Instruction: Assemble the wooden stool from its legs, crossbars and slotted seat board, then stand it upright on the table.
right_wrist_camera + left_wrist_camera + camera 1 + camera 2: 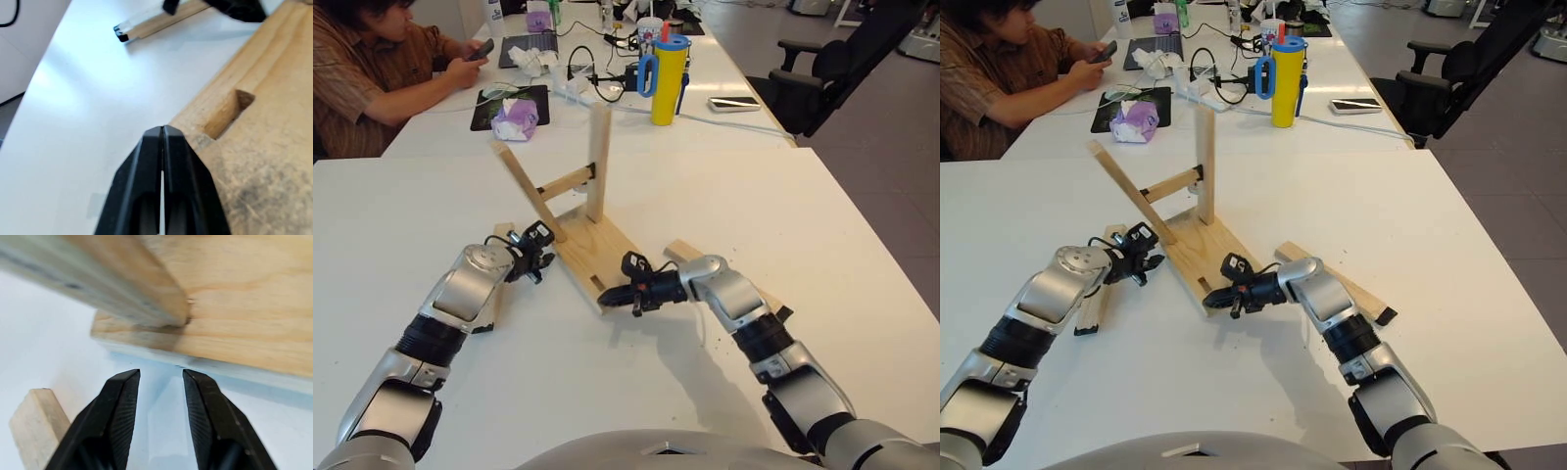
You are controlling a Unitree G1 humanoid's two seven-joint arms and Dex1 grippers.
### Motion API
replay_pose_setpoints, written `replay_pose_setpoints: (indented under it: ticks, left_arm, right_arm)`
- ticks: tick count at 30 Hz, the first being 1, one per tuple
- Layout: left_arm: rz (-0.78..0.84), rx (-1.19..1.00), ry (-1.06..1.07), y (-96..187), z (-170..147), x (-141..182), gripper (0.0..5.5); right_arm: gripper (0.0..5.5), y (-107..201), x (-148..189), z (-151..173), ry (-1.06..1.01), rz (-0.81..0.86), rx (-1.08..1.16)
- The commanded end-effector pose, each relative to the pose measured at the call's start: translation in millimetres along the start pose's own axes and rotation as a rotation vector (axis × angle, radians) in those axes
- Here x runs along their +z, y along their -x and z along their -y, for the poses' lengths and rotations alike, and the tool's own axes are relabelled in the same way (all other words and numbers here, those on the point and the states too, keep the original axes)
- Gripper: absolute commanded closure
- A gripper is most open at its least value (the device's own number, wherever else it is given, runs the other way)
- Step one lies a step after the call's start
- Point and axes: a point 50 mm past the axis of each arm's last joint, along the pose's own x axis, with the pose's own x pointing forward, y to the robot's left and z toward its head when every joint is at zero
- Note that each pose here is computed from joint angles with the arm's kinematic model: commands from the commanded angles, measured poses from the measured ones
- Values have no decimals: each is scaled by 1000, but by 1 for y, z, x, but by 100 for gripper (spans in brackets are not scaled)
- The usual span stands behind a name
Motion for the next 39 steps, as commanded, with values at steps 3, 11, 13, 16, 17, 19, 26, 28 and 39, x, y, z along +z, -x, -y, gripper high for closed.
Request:
replay_pose_setpoints:
  ticks: [3, 11, 13, 16, 17, 19, 26, 28, 39]
  left_arm:
    - [26, -26, -5, -14, 1, 7, 386]
    - [55, -112, 14, -31, 30, 3, 386]
    - [87, -52, 19, -23, 17, 5, 386]
    - [224, 62, 97, 1, -9, 19, 386]
    - [273, 110, 133, 15, -21, 23, 386]
    - [349, 192, 209, 43, -40, 28, 386]
    - [327, 316, 561, 94, -64, -28, 386]
    - [286, 284, 614, 95, -53, -46, 386]
    - [161, 227, 745, 85, -39, -81, 386]
  right_arm:
    - [550, -20, -20, -15, -132, -16, -13]
    - [550, -17, -3, -6, -108, 116, -113]
    - [550, -11, 9, -5, -88, 212, -141]
    - [550, 3, 27, -6, -63, 378, -185]
    - [550, 8, 31, -7, -64, 431, -199]
    - [550, 20, 36, -11, -73, 511, -236]
    - [550, 56, 27, -18, -245, 685, -549]
    - [550, 61, 24, -21, -282, 706, -576]
    - [550, 75, 9, -23, -323, 717, -713]
